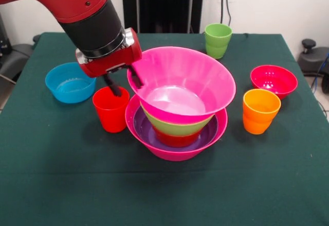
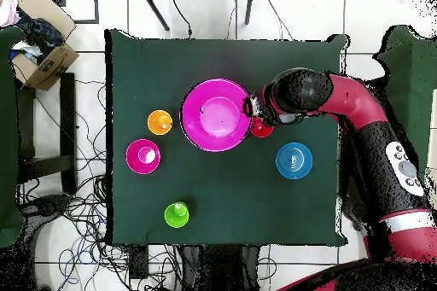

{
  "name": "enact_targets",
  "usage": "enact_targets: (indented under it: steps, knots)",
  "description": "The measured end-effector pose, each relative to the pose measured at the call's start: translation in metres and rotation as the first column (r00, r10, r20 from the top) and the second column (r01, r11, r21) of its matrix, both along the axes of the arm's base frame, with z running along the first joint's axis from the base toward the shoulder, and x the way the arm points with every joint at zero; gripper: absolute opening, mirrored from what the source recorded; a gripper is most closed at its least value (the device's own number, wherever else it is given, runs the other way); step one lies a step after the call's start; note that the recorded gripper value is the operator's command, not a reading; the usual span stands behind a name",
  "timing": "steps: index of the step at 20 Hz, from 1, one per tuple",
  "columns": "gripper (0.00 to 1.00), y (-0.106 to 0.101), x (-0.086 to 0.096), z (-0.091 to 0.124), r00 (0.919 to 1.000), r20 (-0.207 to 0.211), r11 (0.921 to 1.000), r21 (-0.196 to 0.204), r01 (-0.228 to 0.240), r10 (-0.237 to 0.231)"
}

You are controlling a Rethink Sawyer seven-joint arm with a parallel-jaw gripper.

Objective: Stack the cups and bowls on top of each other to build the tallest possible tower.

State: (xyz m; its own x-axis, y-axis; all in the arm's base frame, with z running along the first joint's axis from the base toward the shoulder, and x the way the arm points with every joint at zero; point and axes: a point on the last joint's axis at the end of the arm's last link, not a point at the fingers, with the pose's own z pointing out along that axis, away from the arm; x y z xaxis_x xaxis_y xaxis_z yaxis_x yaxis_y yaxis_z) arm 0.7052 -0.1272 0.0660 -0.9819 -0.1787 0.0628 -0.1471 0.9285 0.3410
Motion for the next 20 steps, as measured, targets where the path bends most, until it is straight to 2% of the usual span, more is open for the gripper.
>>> enact_targets:
  steps: [12, 16, 20]
  knots:
    - [1.00, 0.000, -0.002, 0.002, 0.9999, -0.016, 1.0000, 0.000, -0.006, 0.006]
    - [1.00, -0.001, -0.005, 0.007, 0.9991, -0.040, 0.9999, -0.001, -0.016, 0.015]
    - [1.00, -0.004, -0.010, 0.019, 0.9951, -0.093, 0.9993, -0.004, -0.036, 0.035]
